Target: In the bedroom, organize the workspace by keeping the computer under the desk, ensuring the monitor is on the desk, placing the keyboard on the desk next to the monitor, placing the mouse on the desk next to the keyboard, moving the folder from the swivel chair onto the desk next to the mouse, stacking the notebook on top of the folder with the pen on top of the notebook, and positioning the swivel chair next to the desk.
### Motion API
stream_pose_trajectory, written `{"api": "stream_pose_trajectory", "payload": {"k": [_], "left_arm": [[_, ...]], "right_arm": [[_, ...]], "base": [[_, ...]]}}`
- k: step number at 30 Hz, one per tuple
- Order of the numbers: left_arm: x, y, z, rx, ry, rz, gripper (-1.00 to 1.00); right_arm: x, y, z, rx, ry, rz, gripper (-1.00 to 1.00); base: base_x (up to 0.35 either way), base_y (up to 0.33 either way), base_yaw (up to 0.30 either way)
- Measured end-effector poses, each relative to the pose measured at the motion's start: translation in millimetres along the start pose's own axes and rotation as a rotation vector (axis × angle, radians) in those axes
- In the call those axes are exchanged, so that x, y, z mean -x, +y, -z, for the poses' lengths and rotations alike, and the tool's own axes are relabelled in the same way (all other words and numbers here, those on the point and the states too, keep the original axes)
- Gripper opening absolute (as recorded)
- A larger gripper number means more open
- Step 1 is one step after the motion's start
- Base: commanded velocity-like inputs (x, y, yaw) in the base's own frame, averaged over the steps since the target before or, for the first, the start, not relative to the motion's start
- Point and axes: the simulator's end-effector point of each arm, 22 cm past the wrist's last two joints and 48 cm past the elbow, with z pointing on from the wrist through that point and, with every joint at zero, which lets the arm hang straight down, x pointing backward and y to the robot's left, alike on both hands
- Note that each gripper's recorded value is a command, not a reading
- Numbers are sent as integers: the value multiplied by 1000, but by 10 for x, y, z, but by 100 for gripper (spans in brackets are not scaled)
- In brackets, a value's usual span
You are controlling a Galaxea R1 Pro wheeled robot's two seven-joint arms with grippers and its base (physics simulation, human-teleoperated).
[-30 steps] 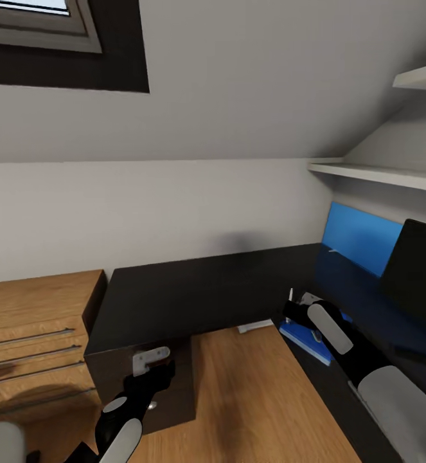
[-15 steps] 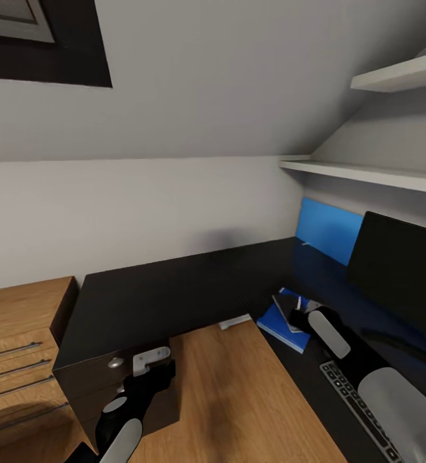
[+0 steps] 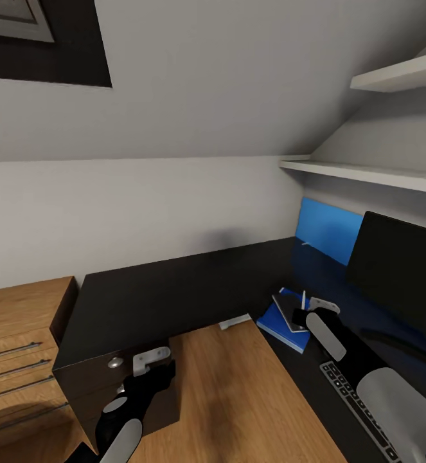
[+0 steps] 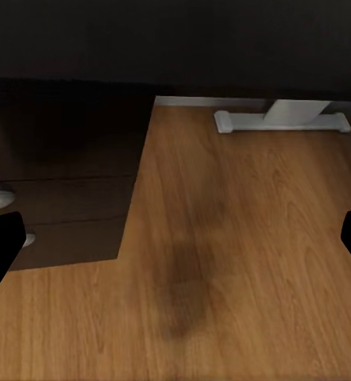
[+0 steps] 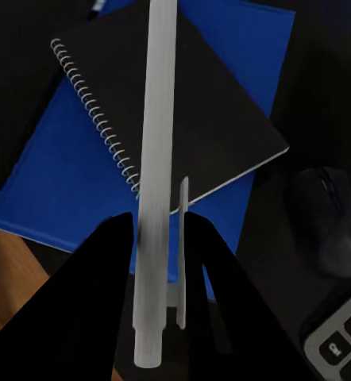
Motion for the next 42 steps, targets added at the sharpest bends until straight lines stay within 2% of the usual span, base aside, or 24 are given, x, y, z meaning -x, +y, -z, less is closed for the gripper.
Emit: {"api": "stream_pose_trajectory", "payload": {"k": [16, 21, 26, 30, 42], "left_arm": [[-9, -1, -1, -1, 3, 1, 100], [-14, -5, -1, -2, 6, 1, 100], [-16, -5, -1, -2, 6, 1, 100], [-21, -14, 1, -3, 7, -1, 100], [-21, -14, 3, -3, 6, -1, 100]], "right_arm": [[7, -8, -4, -1, -5, 5, -100], [-150, -134, -96, -25, 33, 3, -100], [-217, -102, -138, 8, 49, 5, -100], [-171, -115, -170, 13, 16, 28, -100], [-186, -128, -197, 20, 10, 35, -100]], "base": [[102, 0, 0], [6, 0, 0], [1, 0, 0], [2, 0, 0], [187, 0, 0]]}}
